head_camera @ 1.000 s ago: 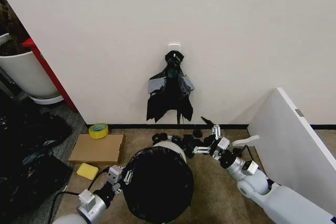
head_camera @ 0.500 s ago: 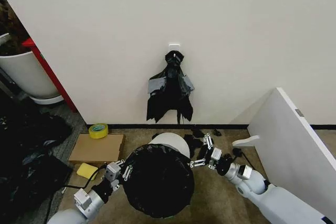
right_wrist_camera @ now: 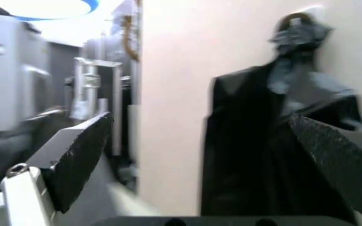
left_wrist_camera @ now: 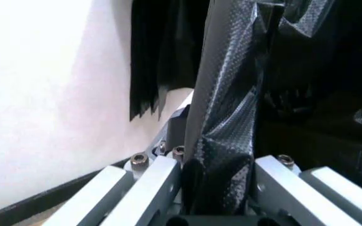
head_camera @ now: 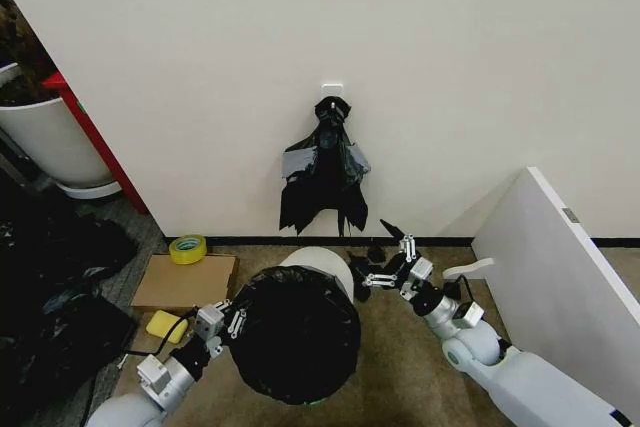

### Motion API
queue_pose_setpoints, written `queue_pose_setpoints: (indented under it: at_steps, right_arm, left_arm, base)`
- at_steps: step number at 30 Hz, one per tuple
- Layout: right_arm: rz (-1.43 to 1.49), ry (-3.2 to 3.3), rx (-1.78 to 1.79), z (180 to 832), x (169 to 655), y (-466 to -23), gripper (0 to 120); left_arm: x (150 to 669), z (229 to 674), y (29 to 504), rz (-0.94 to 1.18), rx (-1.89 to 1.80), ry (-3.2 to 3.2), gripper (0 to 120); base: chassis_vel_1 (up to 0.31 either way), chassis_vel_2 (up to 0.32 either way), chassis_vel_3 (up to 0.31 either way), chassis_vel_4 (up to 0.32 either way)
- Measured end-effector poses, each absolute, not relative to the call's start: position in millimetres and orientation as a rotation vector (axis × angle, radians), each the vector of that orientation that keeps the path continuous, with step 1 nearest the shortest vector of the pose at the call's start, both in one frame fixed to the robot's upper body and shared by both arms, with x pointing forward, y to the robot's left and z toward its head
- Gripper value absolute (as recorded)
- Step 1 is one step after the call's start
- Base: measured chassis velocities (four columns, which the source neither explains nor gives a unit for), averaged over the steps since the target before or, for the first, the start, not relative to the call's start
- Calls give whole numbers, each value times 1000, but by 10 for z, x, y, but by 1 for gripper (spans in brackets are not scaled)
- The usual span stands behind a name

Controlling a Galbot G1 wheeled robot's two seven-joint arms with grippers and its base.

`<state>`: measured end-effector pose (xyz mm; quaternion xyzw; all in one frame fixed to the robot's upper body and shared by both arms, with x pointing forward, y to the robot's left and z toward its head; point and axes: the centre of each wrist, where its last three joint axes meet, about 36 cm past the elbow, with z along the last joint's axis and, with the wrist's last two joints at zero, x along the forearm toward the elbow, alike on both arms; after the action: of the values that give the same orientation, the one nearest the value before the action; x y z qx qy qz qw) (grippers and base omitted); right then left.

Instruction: Place the garbage bag over the trash bin.

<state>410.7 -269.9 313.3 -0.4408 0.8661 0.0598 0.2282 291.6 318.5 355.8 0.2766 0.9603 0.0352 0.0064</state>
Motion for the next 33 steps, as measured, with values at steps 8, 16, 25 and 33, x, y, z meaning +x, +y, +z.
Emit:
queue_pose_setpoints:
  at_steps: [8,16,25,33]
  right_arm:
    - [85,2364,-1297,2982,4135,-2673,100]
    - [7,2404,-1223,2948,4211,-2654,100]
    - [-70,2408,-1195,2941,4231,-2640,100]
    - [-17,2481,-792,3298,4345,-2486,100]
  left_arm:
    - [2916,3609,3144,75,870,2997,1]
    - [2871,3593,3115,65,908,2991,1]
    - [2867,3592,3086,55,925,2980,1]
    - [2806,3530,2997,-53,822,3113,1]
  base:
    - [0,0,0,0]
    - [0,0,0,0]
    - [0,0,0,0]
    - [0,0,0,0]
